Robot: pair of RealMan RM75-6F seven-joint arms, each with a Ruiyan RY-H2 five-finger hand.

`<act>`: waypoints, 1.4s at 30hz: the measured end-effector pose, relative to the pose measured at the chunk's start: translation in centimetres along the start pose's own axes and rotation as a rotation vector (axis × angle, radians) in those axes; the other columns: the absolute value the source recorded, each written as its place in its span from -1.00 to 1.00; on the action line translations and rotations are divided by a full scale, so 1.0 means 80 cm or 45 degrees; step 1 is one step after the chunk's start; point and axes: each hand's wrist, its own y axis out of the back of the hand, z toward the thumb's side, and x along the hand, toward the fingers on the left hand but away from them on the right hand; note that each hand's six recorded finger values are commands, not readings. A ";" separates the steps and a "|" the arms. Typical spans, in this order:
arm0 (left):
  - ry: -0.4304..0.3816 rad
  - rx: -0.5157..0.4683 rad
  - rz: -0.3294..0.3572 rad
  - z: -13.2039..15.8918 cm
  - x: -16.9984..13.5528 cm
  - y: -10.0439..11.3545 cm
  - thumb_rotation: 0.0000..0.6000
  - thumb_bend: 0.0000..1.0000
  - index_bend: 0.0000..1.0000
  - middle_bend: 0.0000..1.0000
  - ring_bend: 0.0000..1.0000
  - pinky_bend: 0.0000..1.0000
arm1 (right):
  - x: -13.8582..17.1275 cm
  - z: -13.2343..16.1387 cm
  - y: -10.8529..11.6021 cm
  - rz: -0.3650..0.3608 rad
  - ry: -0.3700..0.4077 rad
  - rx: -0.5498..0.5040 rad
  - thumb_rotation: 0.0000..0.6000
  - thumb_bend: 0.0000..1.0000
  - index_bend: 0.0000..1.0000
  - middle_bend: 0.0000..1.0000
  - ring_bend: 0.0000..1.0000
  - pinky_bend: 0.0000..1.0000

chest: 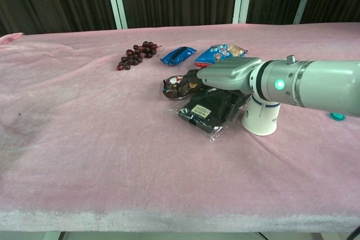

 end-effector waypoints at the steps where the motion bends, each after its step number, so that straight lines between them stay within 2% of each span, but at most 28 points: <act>1: -0.002 0.002 -0.004 0.001 0.000 -0.001 1.00 -0.20 -1.00 -1.00 -1.00 -0.89 | 0.001 -0.001 0.001 -0.001 -0.001 0.000 1.00 -0.24 -1.00 -1.00 -1.00 -1.00; 11: -0.012 0.000 0.004 0.003 0.001 0.000 1.00 -0.20 -1.00 -1.00 -1.00 -0.89 | 0.020 -0.011 0.009 -0.028 0.005 0.027 1.00 -0.24 -1.00 -1.00 -1.00 -1.00; 20: -0.014 0.004 -0.015 0.004 0.000 -0.003 1.00 -0.20 -1.00 -1.00 -1.00 -0.89 | 0.073 -0.060 0.003 -0.027 -0.039 0.104 1.00 -0.24 -1.00 -1.00 -1.00 -1.00; 26: -0.013 0.014 -0.013 0.006 -0.001 -0.004 1.00 -0.20 -1.00 -1.00 -1.00 -0.89 | 0.090 -0.104 -0.020 0.020 -0.112 0.100 1.00 -0.24 -0.99 -1.00 -1.00 -1.00; 30: -0.019 0.016 -0.020 0.008 0.001 -0.006 1.00 -0.20 -1.00 -1.00 -1.00 -0.89 | 0.087 -0.117 -0.031 0.039 -0.120 0.088 1.00 -0.23 -0.76 -1.00 -1.00 -1.00; 35: -0.014 0.011 -0.014 0.006 0.001 -0.005 1.00 -0.20 -1.00 -1.00 -1.00 -0.89 | 0.079 -0.111 -0.034 0.030 -0.093 0.080 1.00 -0.24 -0.62 -1.00 -1.00 -1.00; 39: -0.007 0.008 -0.010 0.004 0.000 -0.003 1.00 -0.20 -1.00 -1.00 -1.00 -0.89 | 0.076 -0.109 -0.033 0.012 -0.086 0.094 1.00 -0.23 -0.24 -1.00 -1.00 -1.00; 42: -0.010 0.008 -0.010 0.004 -0.001 -0.003 1.00 -0.20 -1.00 -1.00 -1.00 -0.89 | 0.075 -0.110 -0.031 -0.003 -0.097 0.108 1.00 -0.24 -0.03 -1.00 -1.00 -1.00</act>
